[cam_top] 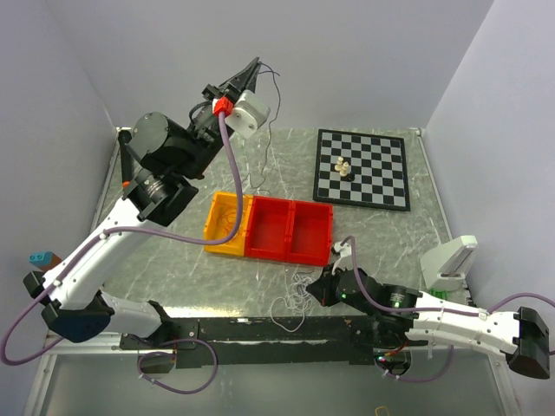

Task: Untangle the cables

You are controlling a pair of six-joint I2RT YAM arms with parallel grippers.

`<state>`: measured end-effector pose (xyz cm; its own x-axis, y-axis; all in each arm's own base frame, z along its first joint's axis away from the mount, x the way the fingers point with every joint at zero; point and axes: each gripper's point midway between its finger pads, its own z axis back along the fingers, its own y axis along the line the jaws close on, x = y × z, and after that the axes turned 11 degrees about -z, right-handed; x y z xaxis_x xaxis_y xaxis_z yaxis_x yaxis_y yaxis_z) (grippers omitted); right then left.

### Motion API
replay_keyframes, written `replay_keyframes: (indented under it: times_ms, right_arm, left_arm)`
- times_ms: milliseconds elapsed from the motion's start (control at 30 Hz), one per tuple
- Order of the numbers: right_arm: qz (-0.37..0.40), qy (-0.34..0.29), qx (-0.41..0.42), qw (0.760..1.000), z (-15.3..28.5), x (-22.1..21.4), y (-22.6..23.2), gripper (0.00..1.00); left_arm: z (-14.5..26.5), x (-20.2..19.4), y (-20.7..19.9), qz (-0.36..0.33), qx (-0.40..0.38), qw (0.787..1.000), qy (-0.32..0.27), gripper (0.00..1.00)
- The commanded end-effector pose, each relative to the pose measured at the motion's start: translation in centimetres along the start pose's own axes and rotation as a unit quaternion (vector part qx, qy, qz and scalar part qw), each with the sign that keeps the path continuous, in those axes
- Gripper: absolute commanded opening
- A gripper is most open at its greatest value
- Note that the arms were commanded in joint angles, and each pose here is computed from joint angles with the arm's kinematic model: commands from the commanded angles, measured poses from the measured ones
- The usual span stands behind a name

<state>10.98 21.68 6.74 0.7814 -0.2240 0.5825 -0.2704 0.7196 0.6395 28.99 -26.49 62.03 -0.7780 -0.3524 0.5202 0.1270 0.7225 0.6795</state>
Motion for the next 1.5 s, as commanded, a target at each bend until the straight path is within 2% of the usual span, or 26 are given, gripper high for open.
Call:
replay_keyframes:
  times_ms: [0, 200, 500, 667, 1333, 1467]
  right_arm:
    - [-0.006, -0.008, 0.005, 1.000, 0.0, 0.3, 0.3, 0.00]
    - [-0.003, -0.007, 0.004, 1.000, -0.1, 0.2, 0.3, 0.00]
    - [0.002, 0.001, 0.006, 1.000, -0.1, 0.2, 0.8, 0.00]
    - [0.001, 0.003, 0.005, 1.000, 0.0, 0.2, 0.8, 0.00]
    - [-0.009, -0.001, 0.004, 1.000, 0.0, 0.0, 0.4, 0.00]
    - [-0.010, 0.000, 0.003, 1.000, -0.1, 0.0, 0.3, 0.00]
  left_arm:
    - [1.1, 0.8, 2.1, 0.009, 0.031, 0.999, -0.002, 0.01]
    - [1.9, 0.7, 1.0, 0.030, 0.012, 0.999, -0.001, 0.01]
    - [-0.1, 6.9, 6.8, -0.013, 0.080, 0.993, -0.087, 0.01]
    - [0.5, 8.4, 7.3, -0.027, 0.089, 0.990, -0.109, 0.01]
    - [2.2, 1.5, -1.3, -0.020, 0.003, 1.000, -0.020, 0.01]
    - [1.7, 1.3, -1.9, -0.014, 0.001, 1.000, -0.020, 0.01]
